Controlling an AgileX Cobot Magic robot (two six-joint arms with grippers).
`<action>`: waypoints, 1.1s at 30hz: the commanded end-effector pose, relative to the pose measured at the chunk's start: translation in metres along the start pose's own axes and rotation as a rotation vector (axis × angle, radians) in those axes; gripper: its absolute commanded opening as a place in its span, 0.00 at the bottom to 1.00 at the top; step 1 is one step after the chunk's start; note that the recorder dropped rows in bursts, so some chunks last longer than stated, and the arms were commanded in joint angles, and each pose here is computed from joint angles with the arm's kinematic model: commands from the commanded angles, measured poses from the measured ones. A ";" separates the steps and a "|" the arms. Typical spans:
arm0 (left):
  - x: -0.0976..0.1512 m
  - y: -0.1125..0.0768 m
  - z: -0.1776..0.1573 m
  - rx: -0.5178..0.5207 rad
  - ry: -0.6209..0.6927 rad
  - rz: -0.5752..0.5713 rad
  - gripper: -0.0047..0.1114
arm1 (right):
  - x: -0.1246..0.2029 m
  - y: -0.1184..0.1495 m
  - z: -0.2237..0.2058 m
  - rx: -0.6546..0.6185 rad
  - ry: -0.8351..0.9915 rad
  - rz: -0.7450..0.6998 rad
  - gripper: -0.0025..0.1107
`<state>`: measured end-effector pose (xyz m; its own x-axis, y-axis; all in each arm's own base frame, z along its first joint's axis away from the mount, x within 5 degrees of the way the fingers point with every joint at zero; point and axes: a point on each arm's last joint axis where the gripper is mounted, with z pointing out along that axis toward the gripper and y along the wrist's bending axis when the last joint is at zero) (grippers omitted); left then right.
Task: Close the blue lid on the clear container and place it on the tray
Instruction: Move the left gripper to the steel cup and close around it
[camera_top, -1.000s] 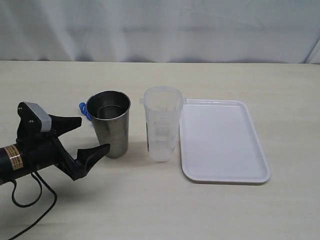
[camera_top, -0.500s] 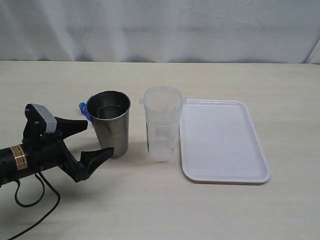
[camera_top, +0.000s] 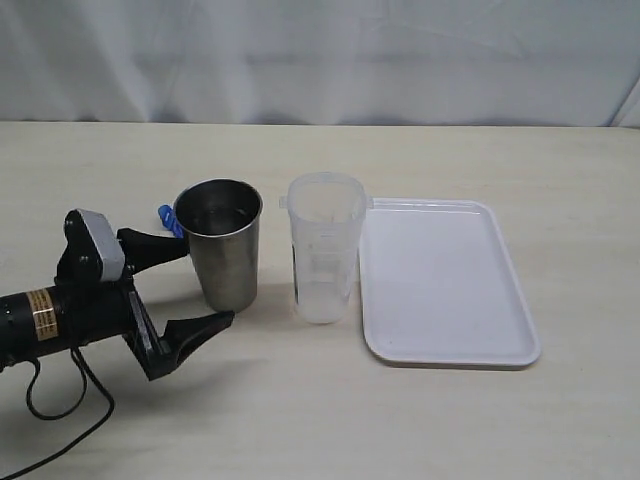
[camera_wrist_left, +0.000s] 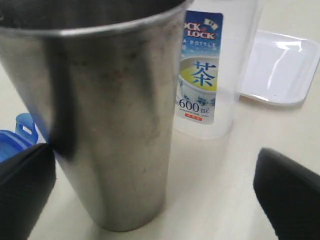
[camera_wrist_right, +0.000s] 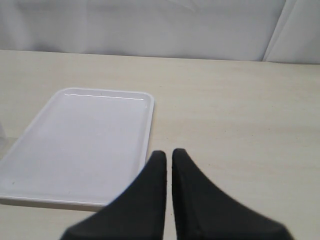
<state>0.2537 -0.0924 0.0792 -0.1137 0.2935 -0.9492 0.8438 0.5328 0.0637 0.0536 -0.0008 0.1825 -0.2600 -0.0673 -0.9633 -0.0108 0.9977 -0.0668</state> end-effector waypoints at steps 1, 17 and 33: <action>-0.008 0.006 0.007 0.016 -0.041 0.058 0.95 | 0.000 0.000 0.000 0.004 -0.008 0.003 0.06; -0.025 0.034 0.020 -0.050 -0.114 0.016 0.95 | 0.000 0.000 0.000 0.004 -0.008 0.003 0.06; -0.018 0.028 0.046 -0.012 -0.113 0.001 0.95 | 0.000 0.000 0.000 0.004 -0.008 0.003 0.06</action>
<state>0.3003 -0.1161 0.0849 -0.0601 0.2157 -0.9746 0.8389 0.5401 0.0678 0.0536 -0.0008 0.1825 -0.2600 -0.0673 -0.9633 -0.0108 0.9977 -0.0668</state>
